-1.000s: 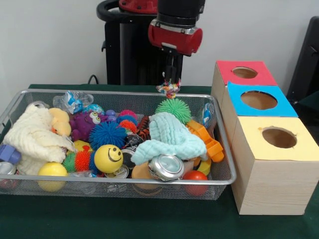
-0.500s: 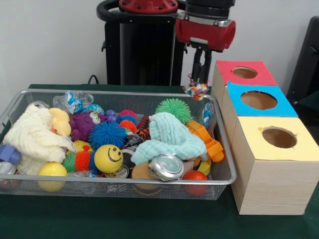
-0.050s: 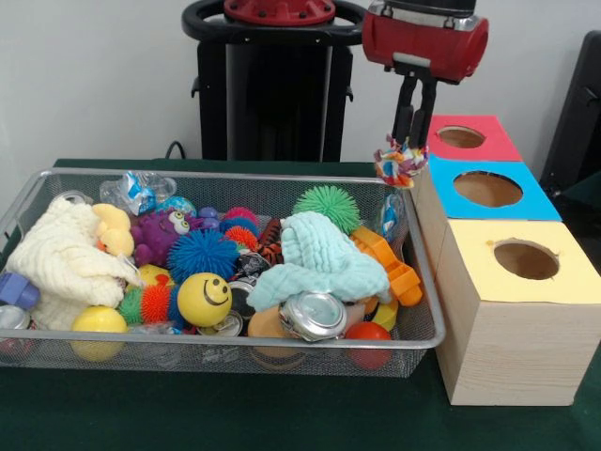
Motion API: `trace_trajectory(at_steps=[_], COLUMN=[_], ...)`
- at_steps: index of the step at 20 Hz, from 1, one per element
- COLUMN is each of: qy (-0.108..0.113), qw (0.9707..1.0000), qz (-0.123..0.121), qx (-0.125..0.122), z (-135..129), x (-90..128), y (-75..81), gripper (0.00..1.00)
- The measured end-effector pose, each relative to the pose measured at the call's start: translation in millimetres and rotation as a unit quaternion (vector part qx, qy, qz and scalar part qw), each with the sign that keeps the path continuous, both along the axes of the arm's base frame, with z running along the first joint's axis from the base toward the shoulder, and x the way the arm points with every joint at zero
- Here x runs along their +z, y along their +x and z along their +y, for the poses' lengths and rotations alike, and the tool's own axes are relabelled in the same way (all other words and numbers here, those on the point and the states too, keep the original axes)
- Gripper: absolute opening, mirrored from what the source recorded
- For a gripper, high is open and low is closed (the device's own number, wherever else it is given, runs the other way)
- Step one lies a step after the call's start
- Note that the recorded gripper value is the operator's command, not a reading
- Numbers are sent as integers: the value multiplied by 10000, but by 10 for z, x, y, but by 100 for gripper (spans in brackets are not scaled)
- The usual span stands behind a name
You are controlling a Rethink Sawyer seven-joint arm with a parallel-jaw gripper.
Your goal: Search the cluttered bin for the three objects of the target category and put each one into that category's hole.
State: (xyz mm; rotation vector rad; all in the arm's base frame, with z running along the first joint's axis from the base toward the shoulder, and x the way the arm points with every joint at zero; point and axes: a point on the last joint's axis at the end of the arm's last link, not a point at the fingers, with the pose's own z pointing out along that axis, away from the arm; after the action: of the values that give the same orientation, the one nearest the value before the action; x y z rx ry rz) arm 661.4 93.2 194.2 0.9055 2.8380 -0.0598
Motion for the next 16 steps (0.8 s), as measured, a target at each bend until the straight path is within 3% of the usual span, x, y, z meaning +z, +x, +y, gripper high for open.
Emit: trace_trajectory(at_steps=[16], qy=[-49], qw=[9983], qz=[-264], qx=[-523], z=[215], x=[50], y=[724], gripper=[0])
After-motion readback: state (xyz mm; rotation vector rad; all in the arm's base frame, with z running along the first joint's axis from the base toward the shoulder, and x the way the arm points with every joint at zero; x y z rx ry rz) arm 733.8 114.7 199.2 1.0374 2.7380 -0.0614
